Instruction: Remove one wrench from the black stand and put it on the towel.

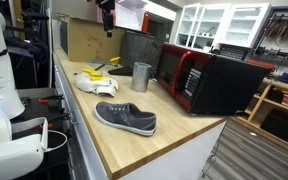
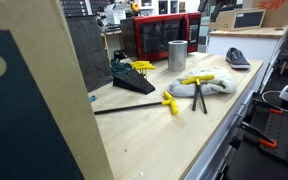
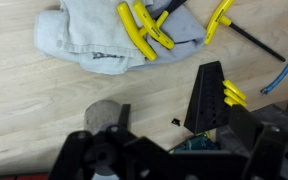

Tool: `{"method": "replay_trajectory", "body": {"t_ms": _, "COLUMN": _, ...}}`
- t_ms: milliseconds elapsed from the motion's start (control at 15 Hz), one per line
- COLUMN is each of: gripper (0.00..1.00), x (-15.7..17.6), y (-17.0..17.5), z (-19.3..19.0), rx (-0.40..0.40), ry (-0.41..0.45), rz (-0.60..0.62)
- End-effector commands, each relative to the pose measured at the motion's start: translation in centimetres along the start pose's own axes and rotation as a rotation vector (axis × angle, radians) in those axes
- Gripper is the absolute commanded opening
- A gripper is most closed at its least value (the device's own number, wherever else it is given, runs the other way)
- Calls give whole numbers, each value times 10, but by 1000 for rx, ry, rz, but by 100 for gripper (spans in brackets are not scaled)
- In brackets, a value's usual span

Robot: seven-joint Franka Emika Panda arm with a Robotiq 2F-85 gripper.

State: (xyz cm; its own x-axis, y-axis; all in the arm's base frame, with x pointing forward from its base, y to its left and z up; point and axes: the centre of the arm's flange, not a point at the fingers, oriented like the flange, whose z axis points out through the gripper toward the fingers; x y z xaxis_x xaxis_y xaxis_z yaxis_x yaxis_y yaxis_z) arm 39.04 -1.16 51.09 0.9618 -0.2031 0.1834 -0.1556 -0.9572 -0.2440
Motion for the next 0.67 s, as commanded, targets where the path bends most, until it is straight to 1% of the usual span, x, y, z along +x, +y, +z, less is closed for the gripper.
{"method": "replay_trajectory", "body": {"t_ms": 0, "gripper": 100, "x": 21, "y": -18, "z": 6, "rx": -2, "ry": -27, "rz": -94}}
{"method": "replay_trajectory", "body": {"t_ms": 67, "gripper": 100, "x": 25, "y": -23, "z": 7, "rx": -6, "ry": -21, "rz": -117}}
{"method": "replay_trajectory", "body": {"t_ms": 400, "gripper": 100, "x": 51, "y": -50, "z": 21, "rx": 4, "ry": -91, "rz": -309}}
{"method": "replay_trajectory", "body": {"t_ms": 600, "gripper": 100, "x": 67, "y": -68, "z": 27, "rx": 5, "ry": -113, "rz": -415}}
